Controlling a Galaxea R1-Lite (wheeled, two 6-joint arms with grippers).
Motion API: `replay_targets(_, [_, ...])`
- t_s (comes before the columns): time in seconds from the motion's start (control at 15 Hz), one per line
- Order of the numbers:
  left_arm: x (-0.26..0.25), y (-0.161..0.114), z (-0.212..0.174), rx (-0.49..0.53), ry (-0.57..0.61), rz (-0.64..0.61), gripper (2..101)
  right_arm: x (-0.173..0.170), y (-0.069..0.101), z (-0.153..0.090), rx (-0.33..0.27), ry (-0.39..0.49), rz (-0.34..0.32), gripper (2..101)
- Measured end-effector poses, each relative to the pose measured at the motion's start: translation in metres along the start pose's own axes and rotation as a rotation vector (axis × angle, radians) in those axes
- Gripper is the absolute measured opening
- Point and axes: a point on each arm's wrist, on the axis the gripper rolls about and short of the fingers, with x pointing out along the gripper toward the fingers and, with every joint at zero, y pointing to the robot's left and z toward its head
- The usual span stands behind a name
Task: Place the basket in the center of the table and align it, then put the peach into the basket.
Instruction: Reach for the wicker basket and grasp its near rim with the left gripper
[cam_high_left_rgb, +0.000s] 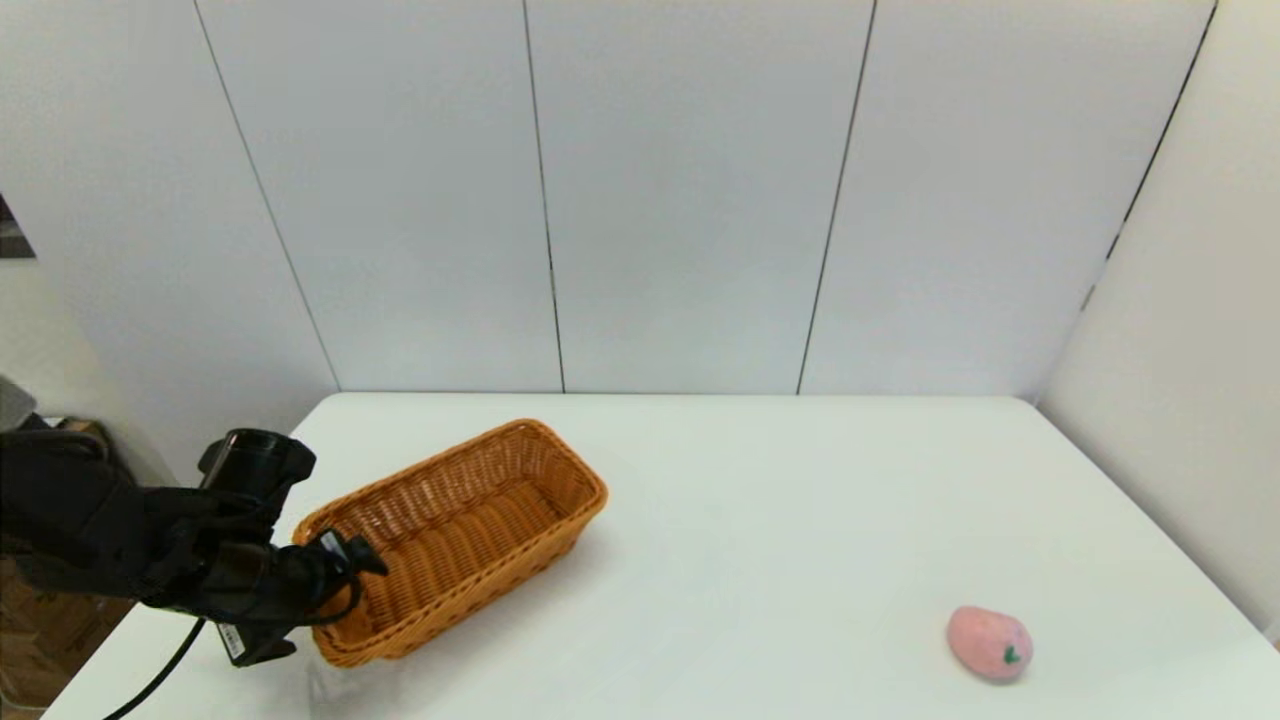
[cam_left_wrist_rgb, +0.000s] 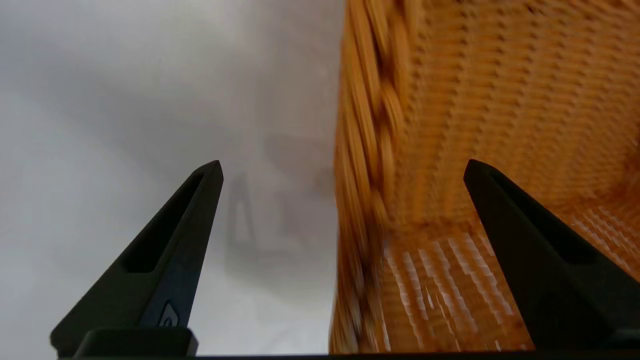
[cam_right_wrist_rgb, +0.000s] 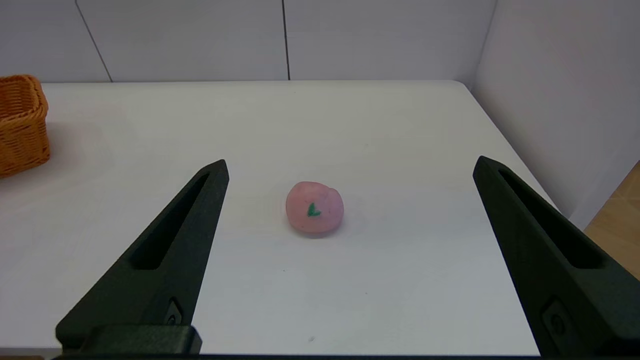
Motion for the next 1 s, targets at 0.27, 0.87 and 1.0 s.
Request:
replay_targets(0.27, [0.018,0.0,0.001,-0.001,-0.001,0.021,92.5,0.0,0.0,0.0,0.0,0.0,0.0,97.1])
replay_targets(0.87, [0.016,-0.003,0.004,-0.003,-0.016,0.007,25.8,0.0,0.0,0.0,0.0,0.0,0.0,97.1])
replay_targets(1.0, [0.011,-0.004,0.005,-0.003,-0.027,-0.004,25.7,0.0,0.0,0.0,0.0,0.0,0.0,97.1])
